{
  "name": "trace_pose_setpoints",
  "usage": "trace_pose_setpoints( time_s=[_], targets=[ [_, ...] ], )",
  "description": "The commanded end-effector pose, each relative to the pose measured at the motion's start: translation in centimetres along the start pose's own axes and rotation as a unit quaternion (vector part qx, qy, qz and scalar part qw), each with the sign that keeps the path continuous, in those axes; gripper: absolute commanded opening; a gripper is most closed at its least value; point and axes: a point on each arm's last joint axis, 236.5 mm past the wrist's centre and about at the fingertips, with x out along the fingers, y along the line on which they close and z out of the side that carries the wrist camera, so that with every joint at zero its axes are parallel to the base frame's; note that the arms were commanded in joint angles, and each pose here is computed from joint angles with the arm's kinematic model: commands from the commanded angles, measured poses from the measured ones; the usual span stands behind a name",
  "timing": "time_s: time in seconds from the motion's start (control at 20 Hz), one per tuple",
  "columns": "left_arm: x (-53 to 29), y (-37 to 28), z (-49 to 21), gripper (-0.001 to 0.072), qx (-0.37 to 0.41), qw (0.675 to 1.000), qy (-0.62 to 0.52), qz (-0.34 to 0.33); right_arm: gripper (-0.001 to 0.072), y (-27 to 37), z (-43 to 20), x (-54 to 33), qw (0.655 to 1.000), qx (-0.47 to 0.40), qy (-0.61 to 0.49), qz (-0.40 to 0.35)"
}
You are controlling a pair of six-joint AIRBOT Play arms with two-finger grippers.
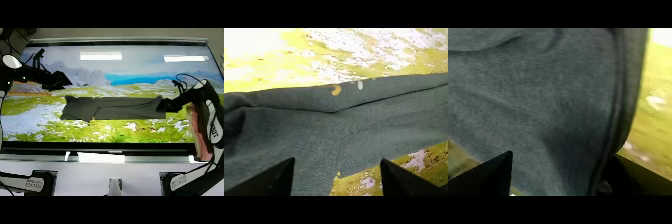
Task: Fold the shirts.
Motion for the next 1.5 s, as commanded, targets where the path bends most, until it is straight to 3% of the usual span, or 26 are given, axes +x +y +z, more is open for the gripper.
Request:
trace_pose_setpoints(
  time_s=[0.0,0.05,0.1,0.15,0.2,0.4,0.75,0.9,1.05,1.2,1.45],
  targets=[
    [1.5,-3.9,-0.5,0.0584,0.039,0.999,0.000,-0.013,0.0253,1.7,0.8,2.3,1.000,-0.016,0.005,0.000],
    [2.5,-5.1,-0.7,0.0581,0.049,0.999,0.000,-0.018,0.0035,2.6,1.3,2.3,1.000,-0.018,-0.003,0.009],
    [3.7,-6.4,-1.1,0.0502,0.058,0.998,0.002,-0.023,0.0023,3.7,1.9,1.7,0.999,-0.029,-0.019,0.024],
    [5.1,-7.6,-1.5,0.0179,0.063,0.998,0.004,-0.027,0.0023,4.8,2.5,0.5,0.998,-0.045,-0.037,0.032],
    [7.1,-9.0,-2.2,0.0047,0.072,0.997,0.006,-0.032,0.0022,5.7,3.0,-1.1,0.996,-0.062,-0.058,0.026],
    [16.9,-14.4,-7.3,0.0038,0.023,0.996,0.053,-0.067,0.0022,11.5,2.7,-9.8,0.982,-0.133,-0.135,0.001],
    [27.5,-25.4,-15.0,0.0038,-0.144,0.968,0.081,-0.190,0.0023,19.7,-4.9,-20.1,0.960,-0.199,-0.190,-0.047],
    [27.4,-26.4,-14.5,0.0035,-0.097,0.974,0.047,-0.198,0.0023,19.7,-5.8,-20.4,0.961,-0.203,-0.181,-0.056],
    [22.2,-23.5,-7.9,0.0034,-0.019,0.985,-0.025,-0.167,0.0022,19.9,-4.1,-19.7,0.958,-0.205,-0.193,-0.054],
    [11.6,-18.7,-0.6,0.0034,0.067,0.987,-0.102,-0.105,0.0023,23.7,-0.3,-16.0,0.944,-0.253,-0.210,-0.037],
    [-9.5,-13.3,5.3,0.0035,0.086,0.963,-0.253,-0.036,0.0023,34.2,5.1,-3.6,0.930,-0.281,-0.229,0.063]
  ],
)
